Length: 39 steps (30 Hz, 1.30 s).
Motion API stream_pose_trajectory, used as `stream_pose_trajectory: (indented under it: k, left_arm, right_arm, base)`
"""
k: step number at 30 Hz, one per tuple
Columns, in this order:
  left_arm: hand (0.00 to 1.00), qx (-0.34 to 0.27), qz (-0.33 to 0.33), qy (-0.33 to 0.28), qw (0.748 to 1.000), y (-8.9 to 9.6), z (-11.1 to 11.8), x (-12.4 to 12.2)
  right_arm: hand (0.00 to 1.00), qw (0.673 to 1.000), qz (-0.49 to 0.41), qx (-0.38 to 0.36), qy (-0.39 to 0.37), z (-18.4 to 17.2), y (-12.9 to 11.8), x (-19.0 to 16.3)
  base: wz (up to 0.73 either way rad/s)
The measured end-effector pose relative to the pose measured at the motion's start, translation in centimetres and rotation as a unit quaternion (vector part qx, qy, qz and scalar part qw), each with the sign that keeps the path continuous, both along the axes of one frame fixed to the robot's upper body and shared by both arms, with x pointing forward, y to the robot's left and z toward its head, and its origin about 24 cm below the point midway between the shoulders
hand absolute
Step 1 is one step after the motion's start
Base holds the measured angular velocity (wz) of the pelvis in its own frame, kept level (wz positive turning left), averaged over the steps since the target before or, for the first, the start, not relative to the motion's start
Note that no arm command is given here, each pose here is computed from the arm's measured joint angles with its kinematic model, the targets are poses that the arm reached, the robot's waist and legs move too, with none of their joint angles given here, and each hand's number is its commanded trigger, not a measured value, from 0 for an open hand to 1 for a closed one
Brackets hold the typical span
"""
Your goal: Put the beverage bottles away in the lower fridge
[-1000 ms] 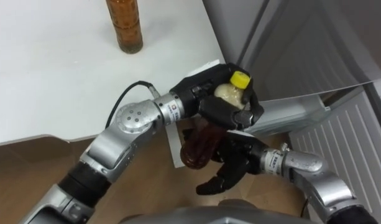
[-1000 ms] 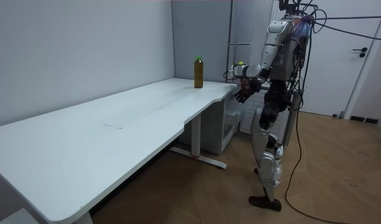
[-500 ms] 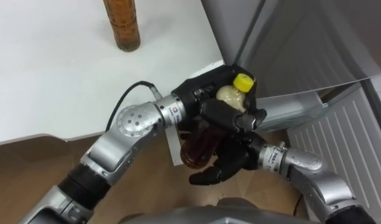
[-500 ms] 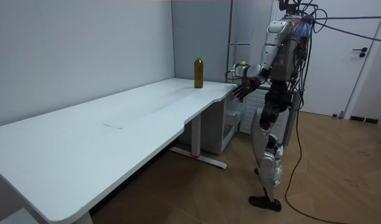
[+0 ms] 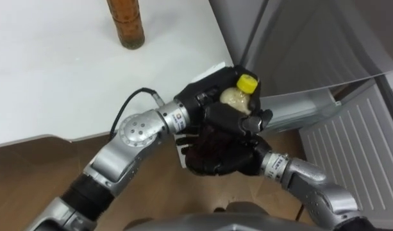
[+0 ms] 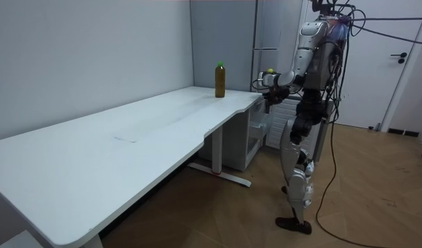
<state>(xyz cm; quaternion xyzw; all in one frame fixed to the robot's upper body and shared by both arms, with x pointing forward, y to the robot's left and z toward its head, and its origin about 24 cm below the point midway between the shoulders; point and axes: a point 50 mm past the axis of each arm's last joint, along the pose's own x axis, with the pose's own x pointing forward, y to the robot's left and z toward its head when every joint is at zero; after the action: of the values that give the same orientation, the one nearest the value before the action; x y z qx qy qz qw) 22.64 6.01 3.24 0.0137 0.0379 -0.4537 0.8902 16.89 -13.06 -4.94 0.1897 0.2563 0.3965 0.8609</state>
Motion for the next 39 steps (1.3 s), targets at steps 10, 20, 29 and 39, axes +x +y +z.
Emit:
stream_pose_trajectory:
  k: [10,20,29,39]
  left_arm:
    - [0.00,-0.016,0.026,0.007,1.000,0.4,0.1,0.5]
    - [0.00,-0.037,0.053,-0.006,0.998,0.4,0.7,1.0]
    - [0.00,-0.050,0.071,-0.026,0.996,0.6,1.6,1.3]
    - [0.00,-0.070,0.072,-0.063,0.993,0.6,3.6,1.2]
  right_arm:
    - [1.00,1.000,-0.002,0.007,-0.019,0.2,0.4,0.1]
    - [1.00,0.997,-0.024,0.067,-0.001,0.5,1.2,0.1]
    - [1.00,0.994,-0.035,0.106,0.006,0.5,1.9,0.0]
    - [1.00,0.992,-0.030,0.120,-0.001,0.8,1.7,0.1]
  base:
    - [0.00]
    - [0.00]
    - [0.00]
    - [0.04]
